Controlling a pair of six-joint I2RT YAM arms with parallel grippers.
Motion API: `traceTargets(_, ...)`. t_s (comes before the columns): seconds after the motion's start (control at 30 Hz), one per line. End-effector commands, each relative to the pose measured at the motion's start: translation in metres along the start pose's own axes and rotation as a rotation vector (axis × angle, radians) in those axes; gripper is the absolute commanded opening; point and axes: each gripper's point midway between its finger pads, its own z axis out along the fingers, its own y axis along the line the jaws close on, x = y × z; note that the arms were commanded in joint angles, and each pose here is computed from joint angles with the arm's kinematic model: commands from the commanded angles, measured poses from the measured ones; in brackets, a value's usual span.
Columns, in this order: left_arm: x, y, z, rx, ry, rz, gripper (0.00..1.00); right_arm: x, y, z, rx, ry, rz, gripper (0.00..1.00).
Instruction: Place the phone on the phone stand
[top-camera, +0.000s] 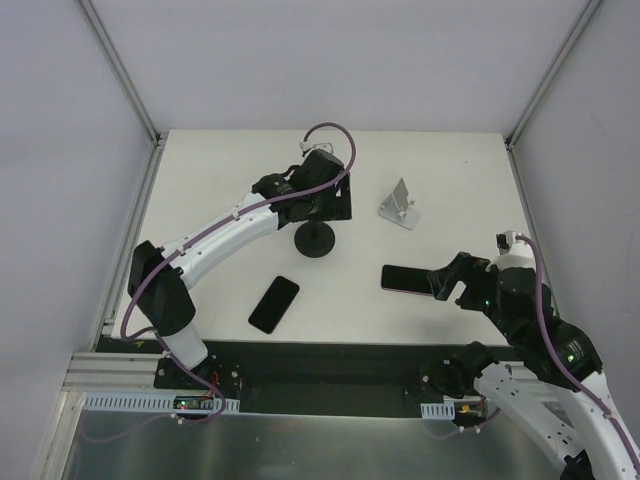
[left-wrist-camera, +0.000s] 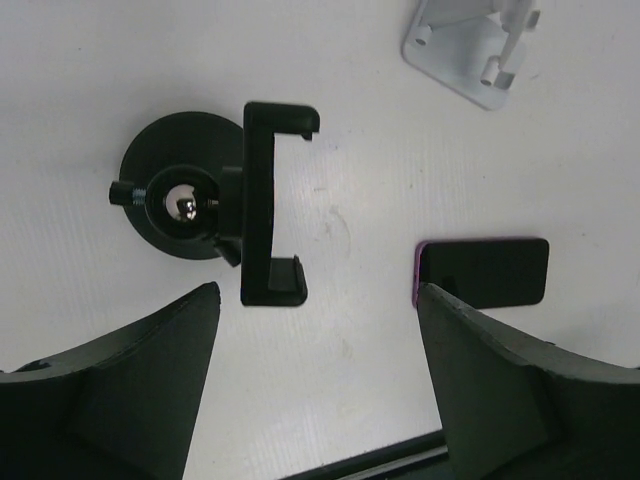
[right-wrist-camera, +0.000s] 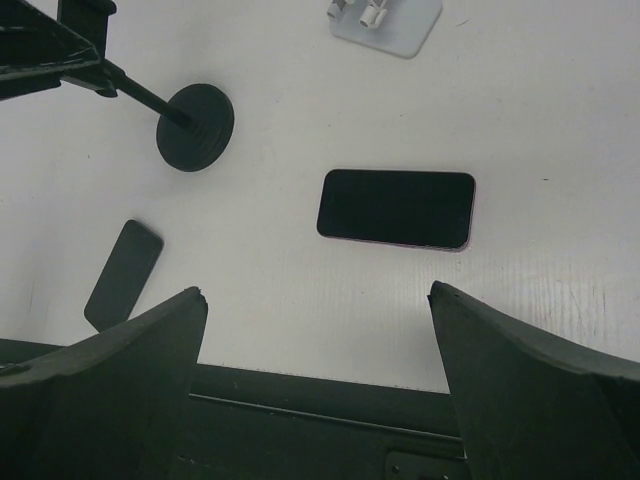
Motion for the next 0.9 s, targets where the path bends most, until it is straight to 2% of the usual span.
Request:
traceTargets(0.0, -0.018, 0.005, 0.006, -0.097, -0.053, 0.004, 0.76, -0.008, 0.004, -0.001, -0.024, -0.041, 0.013, 0.96)
traceTargets(0.13, -0.015, 0.011, 0.024, -0.154, -0.034, 0.034, 0.66, -0.002, 0.009, -0.001, -0.055, -0.023, 0.025, 0.96)
traceTargets(0.23, -0.015, 0.018, 0.027, -0.204, -0.034, 0.034, 0.63, 0.001, 0.011, 0.000, -0.074, -0.024, 0.030, 0.96)
traceTargets(0.43, -0.012, 0.025, 0.033, -0.243, -0.029, 0.050, 0.50, -0.001, 0.008, -0.003, -0.059, -0.017, -0.006, 0.96)
traceTargets(0.47, -0.011, 0.027, 0.032, -0.251, -0.025, 0.053, 0.45, -0.001, 0.006, -0.003, -0.053, -0.018, -0.012, 0.96)
traceTargets(0.5, -0.012, 0.029, 0.032, -0.259, -0.030, 0.059, 0.37, -0.002, 0.005, -0.003, -0.047, -0.021, -0.015, 0.96)
traceTargets(0.57, -0.016, 0.035, 0.026, -0.287, -0.047, 0.076, 0.28, -0.003, 0.002, -0.002, -0.032, -0.029, -0.023, 0.96)
traceTargets(0.6, -0.017, 0.039, 0.023, -0.300, -0.050, 0.099, 0.17, -0.003, 0.002, -0.002, -0.029, -0.030, -0.026, 0.96)
traceTargets(0.7, -0.025, 0.055, 0.008, -0.367, -0.079, 0.159, 0.00, -0.001, 0.002, 0.000, -0.028, -0.025, -0.019, 0.96)
traceTargets(0.87, -0.034, 0.093, -0.025, -0.470, -0.112, 0.269, 0.00, 0.002, 0.005, 0.004, -0.043, -0.020, -0.018, 0.96)
